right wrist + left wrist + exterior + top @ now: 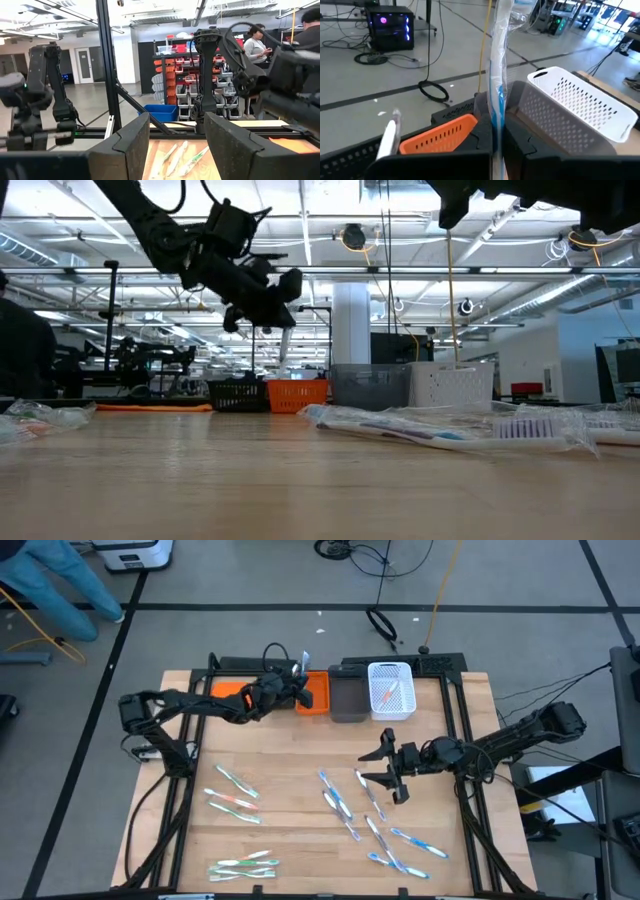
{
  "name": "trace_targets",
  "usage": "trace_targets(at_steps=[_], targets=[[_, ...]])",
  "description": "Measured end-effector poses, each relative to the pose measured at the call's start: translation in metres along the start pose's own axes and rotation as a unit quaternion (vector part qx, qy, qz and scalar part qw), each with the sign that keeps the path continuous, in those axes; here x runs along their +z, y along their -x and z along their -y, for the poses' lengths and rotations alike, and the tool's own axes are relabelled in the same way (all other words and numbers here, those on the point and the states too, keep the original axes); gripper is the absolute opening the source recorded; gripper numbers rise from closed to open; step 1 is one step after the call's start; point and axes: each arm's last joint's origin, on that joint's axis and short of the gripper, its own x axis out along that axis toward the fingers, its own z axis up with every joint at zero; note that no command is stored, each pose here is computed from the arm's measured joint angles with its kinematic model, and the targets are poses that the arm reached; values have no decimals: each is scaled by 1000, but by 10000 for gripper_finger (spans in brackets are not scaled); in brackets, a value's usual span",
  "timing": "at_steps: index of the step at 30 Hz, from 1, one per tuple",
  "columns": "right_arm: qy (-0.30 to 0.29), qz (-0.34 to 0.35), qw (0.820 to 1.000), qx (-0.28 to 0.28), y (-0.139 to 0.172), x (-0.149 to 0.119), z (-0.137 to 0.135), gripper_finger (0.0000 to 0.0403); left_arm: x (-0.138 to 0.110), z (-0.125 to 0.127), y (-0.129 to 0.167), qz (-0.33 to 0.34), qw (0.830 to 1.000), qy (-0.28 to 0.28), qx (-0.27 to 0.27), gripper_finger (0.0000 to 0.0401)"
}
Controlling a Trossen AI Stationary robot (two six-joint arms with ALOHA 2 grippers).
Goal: Pick & Place Toothbrushes
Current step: Put the blue toothbrush into the orange bin
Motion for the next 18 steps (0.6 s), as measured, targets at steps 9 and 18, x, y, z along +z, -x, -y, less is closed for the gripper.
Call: trace_targets(at_steps=[9,18], targets=[[2,-1,1000,0,0,0,0,180,-26,-7,-24,-27,999,-6,19,10],[3,-12,1000,-1,0,-2,0,180,-36,-4,-45,-83,994,-52,42,13]])
